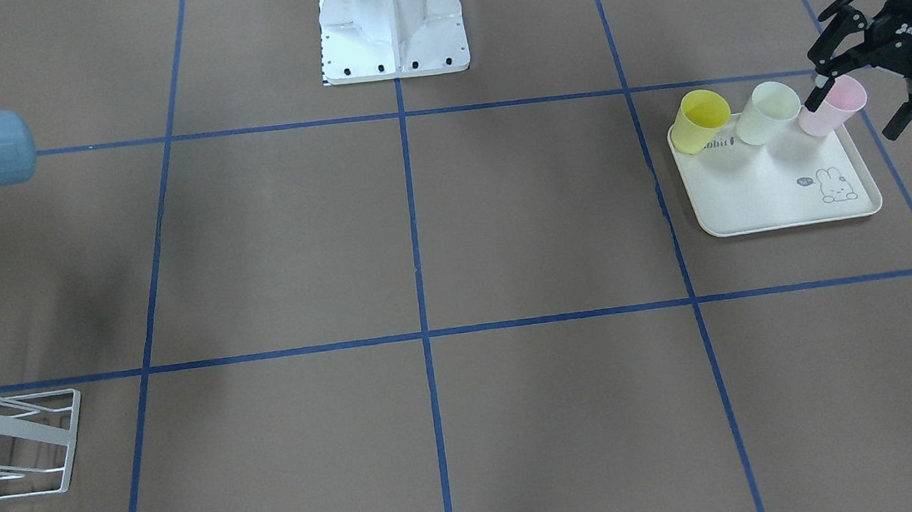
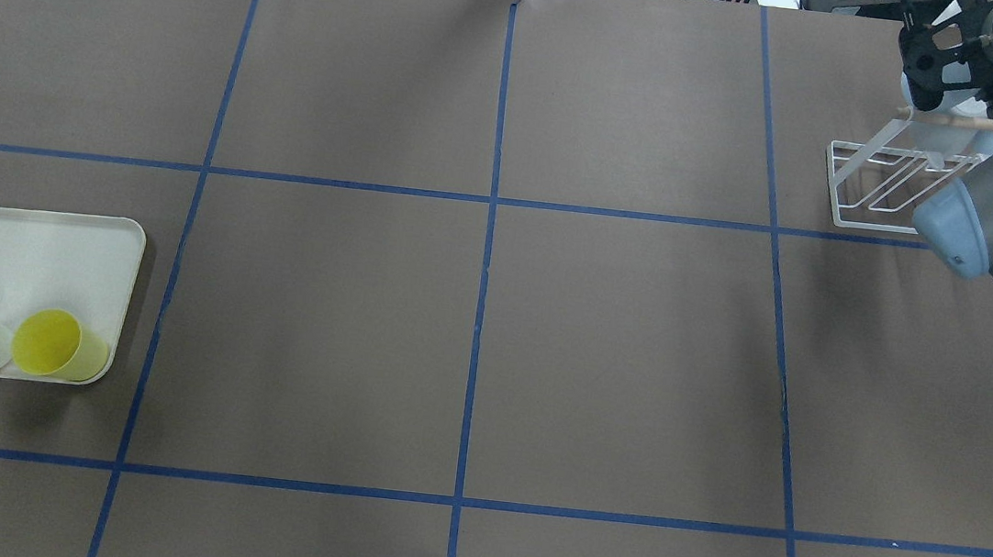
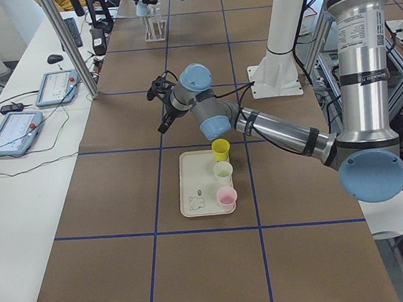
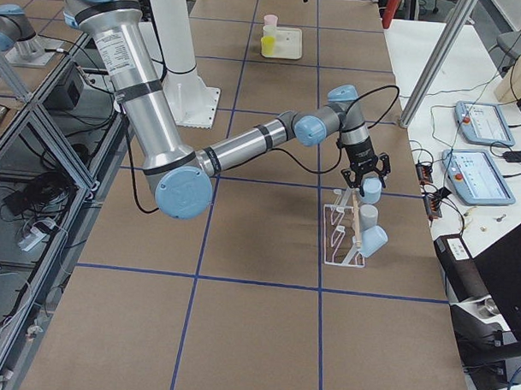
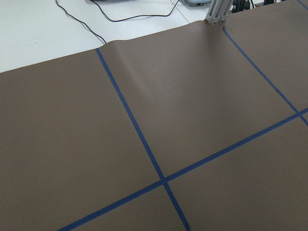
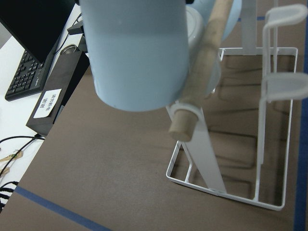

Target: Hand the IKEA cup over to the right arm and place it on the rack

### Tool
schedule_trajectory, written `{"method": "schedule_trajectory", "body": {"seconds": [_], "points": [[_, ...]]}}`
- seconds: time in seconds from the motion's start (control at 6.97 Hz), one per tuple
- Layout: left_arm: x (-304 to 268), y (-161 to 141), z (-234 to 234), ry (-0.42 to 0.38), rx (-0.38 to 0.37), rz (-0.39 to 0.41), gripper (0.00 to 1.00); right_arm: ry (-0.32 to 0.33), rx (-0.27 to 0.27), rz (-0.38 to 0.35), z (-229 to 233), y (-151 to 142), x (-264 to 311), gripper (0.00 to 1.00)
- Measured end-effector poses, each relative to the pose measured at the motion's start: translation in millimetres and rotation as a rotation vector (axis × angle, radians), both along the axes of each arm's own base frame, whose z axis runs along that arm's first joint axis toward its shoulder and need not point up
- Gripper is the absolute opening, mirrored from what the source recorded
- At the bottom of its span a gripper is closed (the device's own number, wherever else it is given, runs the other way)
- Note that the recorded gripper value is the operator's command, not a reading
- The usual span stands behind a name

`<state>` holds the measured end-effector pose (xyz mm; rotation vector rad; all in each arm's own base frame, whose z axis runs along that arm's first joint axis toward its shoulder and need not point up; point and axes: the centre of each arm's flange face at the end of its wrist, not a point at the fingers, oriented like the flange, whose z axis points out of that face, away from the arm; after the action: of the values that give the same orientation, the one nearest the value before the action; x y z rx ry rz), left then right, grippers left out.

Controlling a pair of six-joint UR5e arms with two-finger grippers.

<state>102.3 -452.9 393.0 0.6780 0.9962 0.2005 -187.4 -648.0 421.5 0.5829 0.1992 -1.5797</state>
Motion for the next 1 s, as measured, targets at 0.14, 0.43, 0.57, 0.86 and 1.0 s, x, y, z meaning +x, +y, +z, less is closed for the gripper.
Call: {"method": "schedule_trajectory", "body": {"seconds": [0.14, 0.43, 0.57, 0.86, 1.0], "points": [[0, 0, 0, 0.0, 0.001, 0.0, 1.0, -0.004, -0.006, 0.009, 2, -1, -1, 0.14], [0, 0, -1, 0.001, 0.002, 0.0, 1.0, -0.01, -0.027, 0.029, 10, 0, -5, 0.18], [0, 0, -1, 0.001, 0.002, 0.0, 1.0, -0.013, -0.031, 0.034, 12, 1, -7, 0.18], [0, 0, 0, 0.0, 0.0, 0.0, 1.0, -0.025, -0.034, 0.042, 10, 3, -15, 0.49], [0, 0, 0, 0.0, -0.001, 0.0, 1.0, -0.028, -0.035, 0.042, 10, 4, -19, 0.96]]}}
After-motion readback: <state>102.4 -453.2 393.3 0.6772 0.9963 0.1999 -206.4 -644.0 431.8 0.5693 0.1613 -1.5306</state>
